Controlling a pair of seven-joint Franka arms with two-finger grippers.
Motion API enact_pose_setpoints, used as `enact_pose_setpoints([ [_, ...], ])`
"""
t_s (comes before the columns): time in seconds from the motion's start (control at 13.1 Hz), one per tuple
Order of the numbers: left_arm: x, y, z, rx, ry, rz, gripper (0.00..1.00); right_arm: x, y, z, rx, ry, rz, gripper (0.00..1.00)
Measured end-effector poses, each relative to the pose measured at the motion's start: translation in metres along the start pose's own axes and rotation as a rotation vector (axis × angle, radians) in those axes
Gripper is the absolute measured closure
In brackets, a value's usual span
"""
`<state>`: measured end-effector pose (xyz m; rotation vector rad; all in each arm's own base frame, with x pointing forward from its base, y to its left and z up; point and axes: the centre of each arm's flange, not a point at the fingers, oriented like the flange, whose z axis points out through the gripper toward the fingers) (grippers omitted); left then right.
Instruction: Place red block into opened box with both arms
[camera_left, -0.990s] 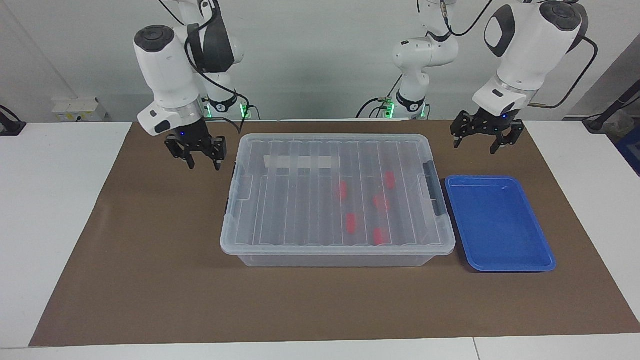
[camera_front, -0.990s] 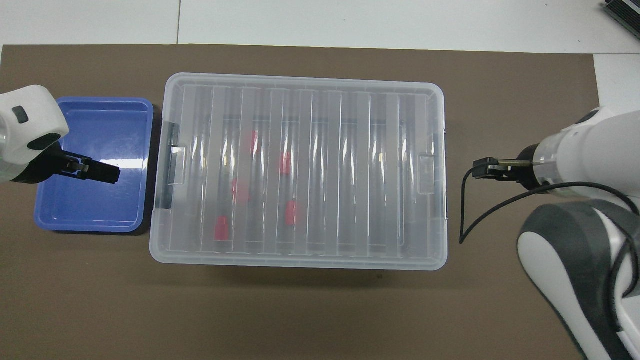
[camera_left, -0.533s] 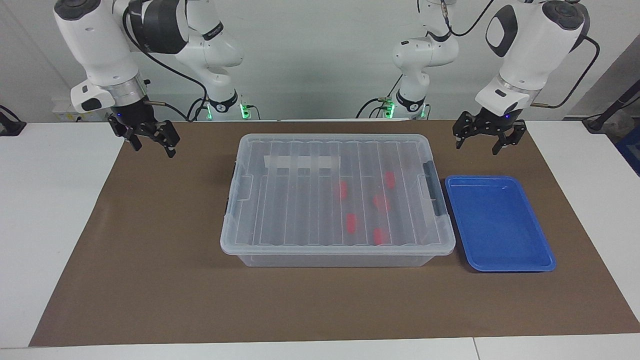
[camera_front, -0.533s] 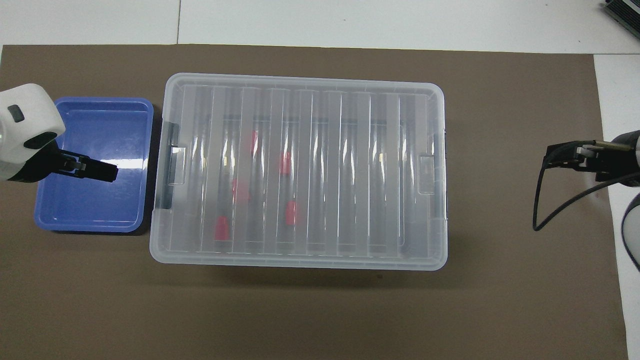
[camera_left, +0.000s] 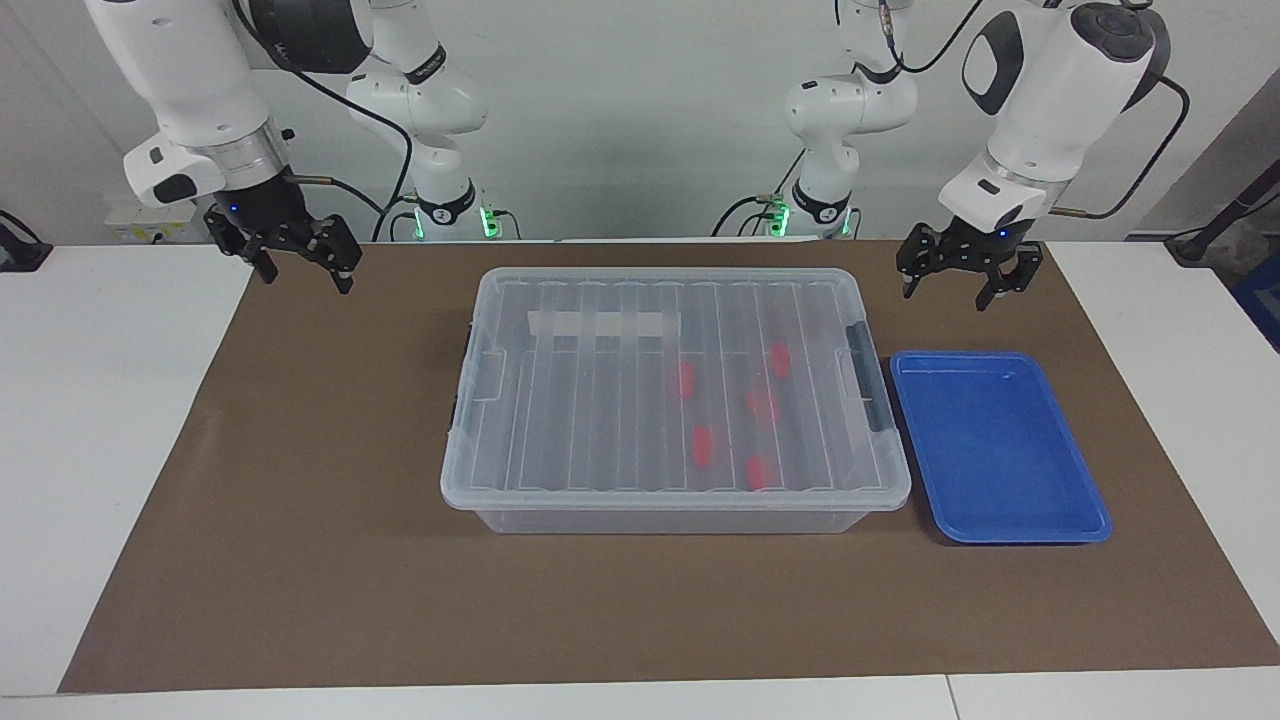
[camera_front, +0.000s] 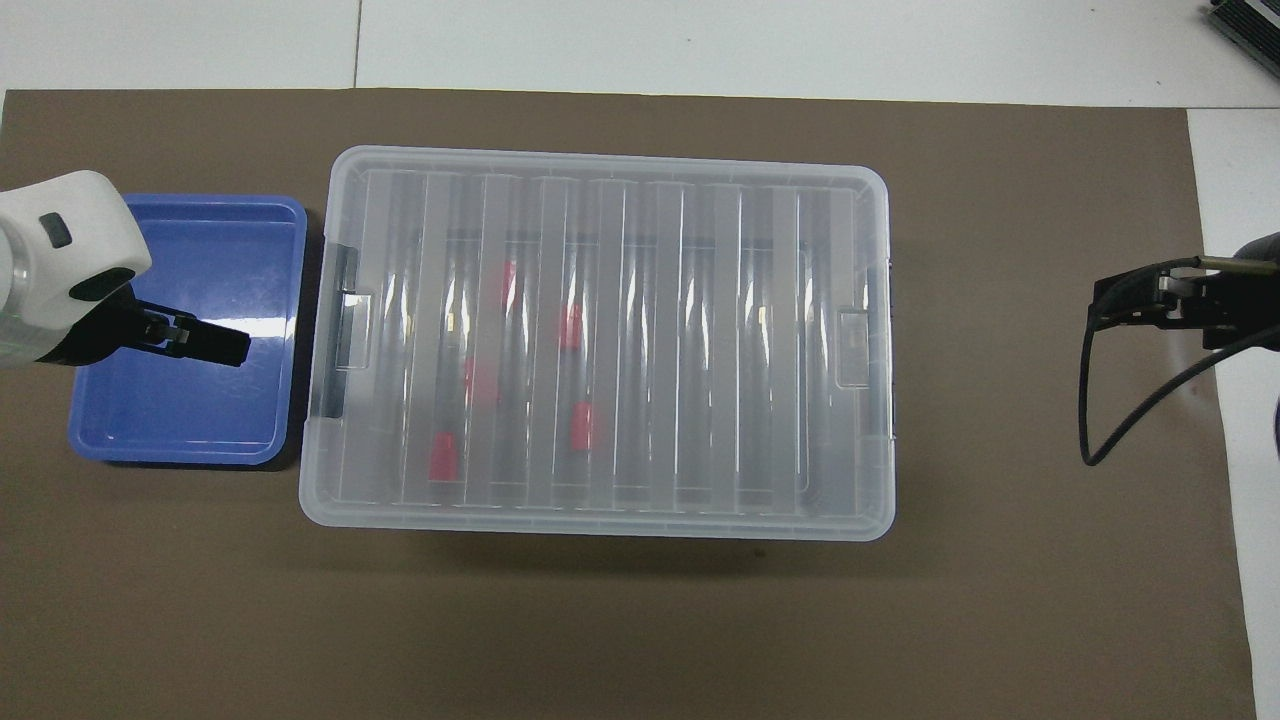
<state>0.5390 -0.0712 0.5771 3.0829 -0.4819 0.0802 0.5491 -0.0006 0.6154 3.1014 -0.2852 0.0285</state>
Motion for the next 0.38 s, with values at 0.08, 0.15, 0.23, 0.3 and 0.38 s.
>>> enact_pose_setpoints([
  [0.08,0.0000,-0.0001,0.0001,0.000,0.000,0.000,0.00,-0.0012,0.0003,0.0010,-0.002,-0.011,-0.002,0.00],
  [0.15,0.0001,0.0001,0.0001,0.000,0.001,0.000,0.00,-0.0027,0.0005,0.0025,-0.004,-0.025,-0.004,0.00],
  [0.23,0.0001,0.0001,0.0002,0.000,0.001,0.000,0.00,-0.0040,0.0007,0.0042,-0.007,-0.038,-0.004,0.00],
  [0.3,0.0000,-0.0004,0.0003,0.000,0.001,0.000,0.00,-0.0042,0.0008,0.0046,-0.007,-0.040,-0.005,0.00],
  [0.38,-0.0001,-0.0006,0.0003,-0.002,0.001,0.000,0.00,-0.0042,0.0008,0.0046,-0.007,-0.040,-0.005,0.00],
])
